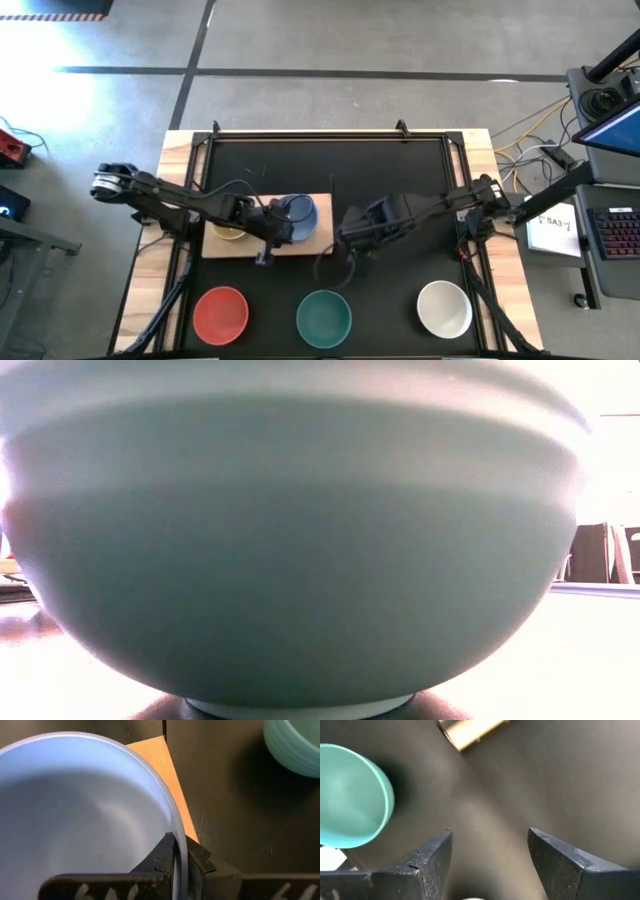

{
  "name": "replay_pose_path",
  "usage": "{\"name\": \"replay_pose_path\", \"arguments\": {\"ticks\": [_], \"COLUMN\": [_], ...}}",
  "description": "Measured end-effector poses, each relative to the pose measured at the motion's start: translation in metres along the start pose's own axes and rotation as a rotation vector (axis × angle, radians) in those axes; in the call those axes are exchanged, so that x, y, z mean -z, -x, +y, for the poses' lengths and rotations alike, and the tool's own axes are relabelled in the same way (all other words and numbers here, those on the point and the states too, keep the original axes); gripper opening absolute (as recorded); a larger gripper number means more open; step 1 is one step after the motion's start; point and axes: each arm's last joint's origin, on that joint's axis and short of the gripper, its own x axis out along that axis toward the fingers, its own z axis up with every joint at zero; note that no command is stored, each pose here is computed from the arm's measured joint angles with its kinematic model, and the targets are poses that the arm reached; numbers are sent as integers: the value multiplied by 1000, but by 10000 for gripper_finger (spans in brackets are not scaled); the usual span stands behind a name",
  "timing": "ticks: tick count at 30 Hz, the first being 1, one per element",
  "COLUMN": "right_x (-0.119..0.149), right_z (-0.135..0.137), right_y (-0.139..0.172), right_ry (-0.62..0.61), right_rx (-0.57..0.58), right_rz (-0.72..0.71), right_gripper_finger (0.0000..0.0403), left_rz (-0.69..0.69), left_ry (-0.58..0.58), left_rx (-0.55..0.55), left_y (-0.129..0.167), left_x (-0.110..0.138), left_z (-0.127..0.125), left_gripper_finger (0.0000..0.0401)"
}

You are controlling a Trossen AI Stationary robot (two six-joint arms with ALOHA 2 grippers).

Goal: Place and stack bowls onto a shelf
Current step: Put the large light blue bowl on the shelf, then stack the large white bowl on top of the large light blue bowl on the shelf

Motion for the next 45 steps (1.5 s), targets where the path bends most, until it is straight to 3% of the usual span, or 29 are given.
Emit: {"name": "replay_pose_path", "arguments": {"ticks": [9,14,20,24,32,38,45], "right_x": [32,43,62,80,118,146,166], "right_z": [18,24,33,44,60,68,79], "right_y": [-28,-34,-42,-44,-50,-66,-98], "right_ry": [-99,-164,-349,-473,-697,-793,-826], "right_rx": [41,66,116,130,197,253,172], "right_rz": [150,176,204,231,221,227,258], "right_gripper_finger": [244,244,244,244,244,244,244], "left_rz": [32,52,24,-15,-43,-77,-174], "left_ry": [66,13,-12,-15,-72,-93,-89], "left_rx": [26,36,85,165,217,354,372], "left_y": [7,24,40,50,60,75,102], "left_x": [-4,-18,-36,-46,-53,-52,-52], "left_z": [-2,-5,-6,-12,-33,-47,-48], "left_gripper_finger": [54,105,147,152,152,152,152]}}
